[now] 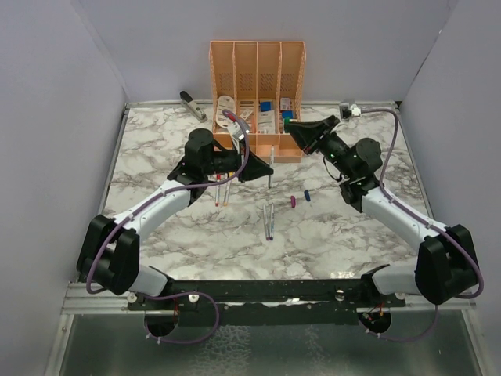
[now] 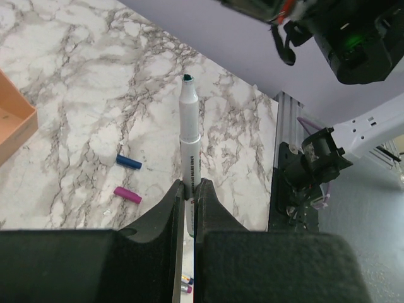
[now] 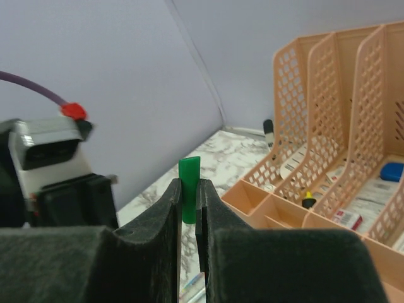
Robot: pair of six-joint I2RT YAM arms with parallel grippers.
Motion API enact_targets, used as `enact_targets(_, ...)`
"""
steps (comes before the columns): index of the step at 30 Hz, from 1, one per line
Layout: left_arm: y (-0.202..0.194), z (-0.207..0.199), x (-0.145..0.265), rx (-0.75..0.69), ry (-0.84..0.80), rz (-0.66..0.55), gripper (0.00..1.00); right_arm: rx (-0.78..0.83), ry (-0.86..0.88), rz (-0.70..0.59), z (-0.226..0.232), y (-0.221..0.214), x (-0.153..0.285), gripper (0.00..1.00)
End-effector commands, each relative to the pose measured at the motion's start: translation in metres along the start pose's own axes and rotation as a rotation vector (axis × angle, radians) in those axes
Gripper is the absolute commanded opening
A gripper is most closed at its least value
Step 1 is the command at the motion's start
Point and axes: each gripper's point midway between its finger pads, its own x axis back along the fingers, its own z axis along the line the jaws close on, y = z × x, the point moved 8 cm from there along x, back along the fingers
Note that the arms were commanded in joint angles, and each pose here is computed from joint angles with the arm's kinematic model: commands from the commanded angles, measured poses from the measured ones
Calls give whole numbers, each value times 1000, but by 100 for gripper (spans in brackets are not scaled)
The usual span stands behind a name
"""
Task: Insert the pens into the pen caps
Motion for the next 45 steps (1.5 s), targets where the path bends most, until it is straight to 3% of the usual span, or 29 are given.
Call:
enact_targets(1,0,2,-5,34,9,6,0,-8,174,-144,30,27,10,1)
enact_targets(18,7,-4,-14,10,-33,13,0,-80,326,-148,42,14,19,1)
enact_targets(45,16,-16,-18,-82,-10,-10,0,-118,324,-72,37,-4,20,1)
